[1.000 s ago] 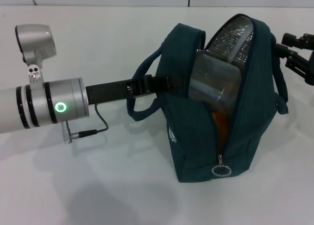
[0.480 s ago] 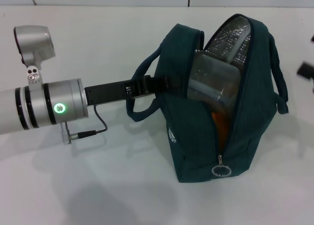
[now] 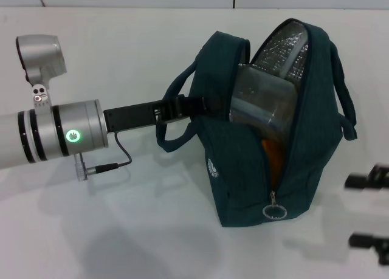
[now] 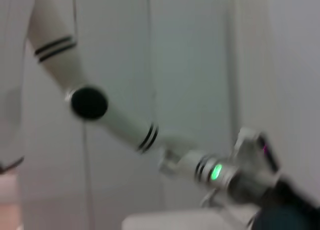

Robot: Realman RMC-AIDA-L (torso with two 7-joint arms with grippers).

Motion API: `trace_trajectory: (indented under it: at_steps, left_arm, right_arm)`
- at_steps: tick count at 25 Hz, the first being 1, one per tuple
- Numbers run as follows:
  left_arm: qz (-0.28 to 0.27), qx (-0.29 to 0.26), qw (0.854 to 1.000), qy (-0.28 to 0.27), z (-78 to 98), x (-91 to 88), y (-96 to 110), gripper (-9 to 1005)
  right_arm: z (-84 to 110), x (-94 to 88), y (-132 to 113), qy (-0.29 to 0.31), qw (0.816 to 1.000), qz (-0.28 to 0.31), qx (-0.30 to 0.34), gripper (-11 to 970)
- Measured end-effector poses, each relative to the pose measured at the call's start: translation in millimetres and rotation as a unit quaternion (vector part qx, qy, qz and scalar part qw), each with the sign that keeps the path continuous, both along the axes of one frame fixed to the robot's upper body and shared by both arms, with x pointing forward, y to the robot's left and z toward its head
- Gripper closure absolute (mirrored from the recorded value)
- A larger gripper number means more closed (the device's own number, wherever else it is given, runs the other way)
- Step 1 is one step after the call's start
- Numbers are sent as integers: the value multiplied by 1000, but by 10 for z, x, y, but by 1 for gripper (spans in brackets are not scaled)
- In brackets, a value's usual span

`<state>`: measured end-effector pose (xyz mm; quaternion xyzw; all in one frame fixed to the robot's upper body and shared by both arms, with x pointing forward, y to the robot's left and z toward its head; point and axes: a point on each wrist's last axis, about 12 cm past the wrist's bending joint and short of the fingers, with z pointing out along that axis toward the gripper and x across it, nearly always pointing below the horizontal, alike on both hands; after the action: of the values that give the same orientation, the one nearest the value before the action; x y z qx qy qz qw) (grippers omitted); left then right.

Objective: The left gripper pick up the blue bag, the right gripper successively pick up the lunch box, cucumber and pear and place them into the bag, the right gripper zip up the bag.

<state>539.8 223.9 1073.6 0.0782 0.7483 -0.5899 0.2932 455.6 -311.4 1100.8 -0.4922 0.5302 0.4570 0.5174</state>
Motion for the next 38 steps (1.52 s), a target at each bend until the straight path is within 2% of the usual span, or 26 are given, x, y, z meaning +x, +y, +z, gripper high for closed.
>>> trace_trajectory:
  at_steps: [6,13,36,38]
  left_arm:
    - [6,-2,1000,0,-1,5,8,951]
    - [8,-3,1000,0,-3,6,4,951]
    - [4,-4,1000,-1,10,15,-12,950]
    - [4,-4,1000,-2,14,18,-15,951]
  right_arm:
    - [-278,77,183,68,995,7,-72,264]
    - [-470,207,411,108,990,-5,-88,265]
    - [-574,309,601,113,988,-15,-107,268]
    - [-581,323,645,111,988,-11,-110,319]
